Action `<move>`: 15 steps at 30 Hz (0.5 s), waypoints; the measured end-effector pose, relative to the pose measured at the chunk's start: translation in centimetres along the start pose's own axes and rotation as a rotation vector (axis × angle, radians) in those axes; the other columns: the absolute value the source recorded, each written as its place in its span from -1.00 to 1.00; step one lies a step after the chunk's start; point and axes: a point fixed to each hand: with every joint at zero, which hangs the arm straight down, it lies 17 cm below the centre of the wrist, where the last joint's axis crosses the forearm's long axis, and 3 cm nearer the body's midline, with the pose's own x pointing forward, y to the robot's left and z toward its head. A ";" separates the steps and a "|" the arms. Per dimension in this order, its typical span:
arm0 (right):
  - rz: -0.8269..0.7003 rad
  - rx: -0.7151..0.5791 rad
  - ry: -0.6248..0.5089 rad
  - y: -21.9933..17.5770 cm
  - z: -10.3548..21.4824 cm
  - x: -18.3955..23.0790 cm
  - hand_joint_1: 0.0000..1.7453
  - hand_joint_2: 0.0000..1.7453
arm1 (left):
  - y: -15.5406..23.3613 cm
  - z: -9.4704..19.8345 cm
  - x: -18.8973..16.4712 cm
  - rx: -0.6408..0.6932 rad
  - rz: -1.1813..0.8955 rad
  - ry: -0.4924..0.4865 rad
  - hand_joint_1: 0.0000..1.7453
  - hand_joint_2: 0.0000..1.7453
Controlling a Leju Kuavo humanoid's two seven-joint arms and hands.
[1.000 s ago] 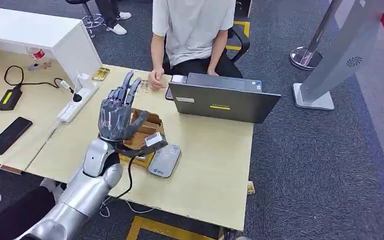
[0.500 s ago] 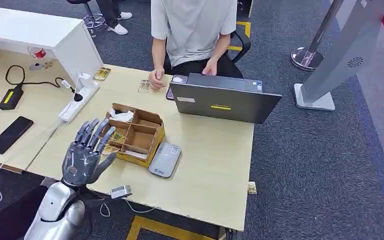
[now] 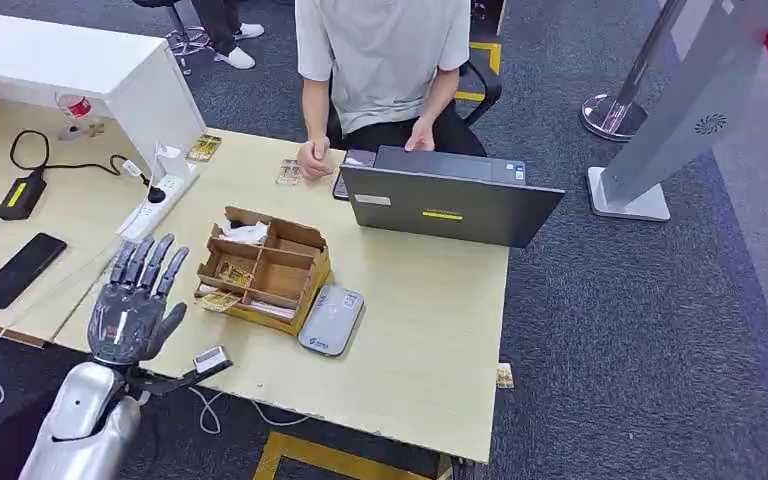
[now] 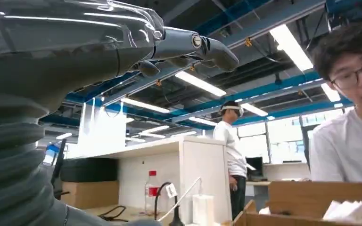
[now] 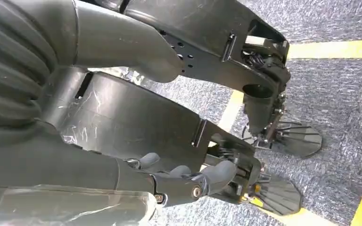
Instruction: Pass the card to the sensor for recognition and then transmit it.
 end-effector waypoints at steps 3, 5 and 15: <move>0.002 0.004 0.002 0.1 0.0 0.0 -1.00 1.00 | -0.7 0.0 -0.1 -0.020 -0.005 0.006 -1.00 1.00; 0.003 0.006 0.002 0.1 0.0 0.0 -1.00 1.00 | -1.0 0.0 -0.1 -0.028 -0.005 0.007 -1.00 1.00; 0.005 0.013 0.013 0.3 0.1 0.0 -1.00 1.00 | -2.4 -0.2 0.5 -0.060 0.006 0.019 -1.00 1.00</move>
